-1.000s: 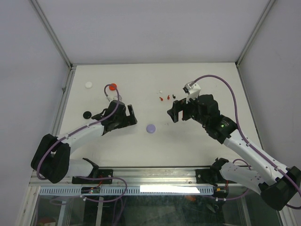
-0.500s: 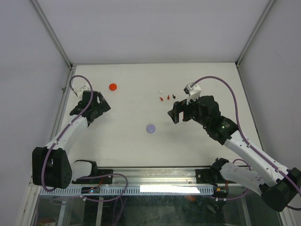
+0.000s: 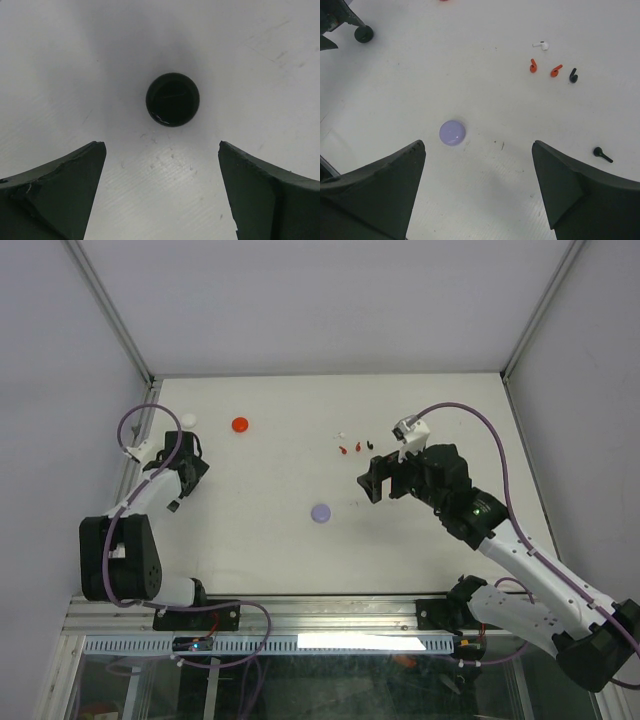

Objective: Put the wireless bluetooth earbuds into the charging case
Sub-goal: Pick up the charging case at the center of the board.

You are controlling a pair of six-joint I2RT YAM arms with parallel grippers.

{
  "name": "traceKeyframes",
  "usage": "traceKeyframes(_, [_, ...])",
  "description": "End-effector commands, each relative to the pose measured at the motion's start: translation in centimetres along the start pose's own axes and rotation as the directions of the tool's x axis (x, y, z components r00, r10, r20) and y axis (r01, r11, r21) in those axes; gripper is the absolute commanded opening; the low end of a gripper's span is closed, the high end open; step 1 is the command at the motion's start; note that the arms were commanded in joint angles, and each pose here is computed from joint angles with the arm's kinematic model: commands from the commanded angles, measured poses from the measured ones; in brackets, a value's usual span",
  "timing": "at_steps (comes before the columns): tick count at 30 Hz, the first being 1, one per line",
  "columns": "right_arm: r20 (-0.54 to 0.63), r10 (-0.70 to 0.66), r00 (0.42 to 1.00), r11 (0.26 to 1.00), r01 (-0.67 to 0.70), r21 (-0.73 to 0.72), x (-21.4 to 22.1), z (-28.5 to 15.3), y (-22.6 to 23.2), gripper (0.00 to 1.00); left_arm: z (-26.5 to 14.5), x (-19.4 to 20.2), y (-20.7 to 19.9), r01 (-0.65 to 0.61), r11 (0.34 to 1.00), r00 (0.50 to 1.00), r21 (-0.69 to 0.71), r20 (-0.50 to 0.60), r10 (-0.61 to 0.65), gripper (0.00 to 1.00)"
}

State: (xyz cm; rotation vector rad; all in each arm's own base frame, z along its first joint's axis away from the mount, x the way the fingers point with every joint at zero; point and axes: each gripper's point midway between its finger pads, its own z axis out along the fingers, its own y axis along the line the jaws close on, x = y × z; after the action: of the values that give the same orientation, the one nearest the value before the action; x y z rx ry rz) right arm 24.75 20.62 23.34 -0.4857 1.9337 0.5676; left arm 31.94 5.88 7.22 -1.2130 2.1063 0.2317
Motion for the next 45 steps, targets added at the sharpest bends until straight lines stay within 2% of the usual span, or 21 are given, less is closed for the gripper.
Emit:
traceKeyframes(1, [0.056,-0.004,0.998,1.000,0.005,-0.024,-1.3,-0.4,0.4,0.91,1.7,-2.0,0.2,0.076,0.994,0.996,-0.084,0.059,-0.071,0.99])
traceKeyframes(13, [0.042,-0.002,0.999,0.999,0.003,-0.033,-0.8,0.2,0.6,0.91,5.0,-1.1,-1.7,0.088,0.987,0.996,-0.135,-0.008,-0.090,0.93])
traceKeyframes(23, [0.040,-0.005,0.999,1.000,0.006,-0.028,-0.7,0.3,0.4,0.91,6.4,-0.2,-1.3,0.048,0.977,0.997,-0.209,-0.046,-0.059,0.74])
traceKeyframes(32, [0.041,-0.004,0.999,0.999,0.005,-0.038,-0.8,0.2,0.6,0.91,6.6,0.6,-0.5,0.003,0.970,0.997,-0.241,-0.076,-0.022,0.53])
traceKeyframes(40, [0.037,-0.004,0.999,0.999,0.005,-0.047,-0.8,0.2,0.8,0.91,5.2,1.0,-0.5,-0.024,0.981,0.993,-0.193,-0.115,0.001,0.37])
traceKeyframes(45, [0.035,-0.001,0.999,0.997,0.003,-0.073,-0.9,0.2,1.3,0.91,2.9,1.4,-1.3,-0.118,0.987,0.987,-0.105,-0.125,0.105,0.36])
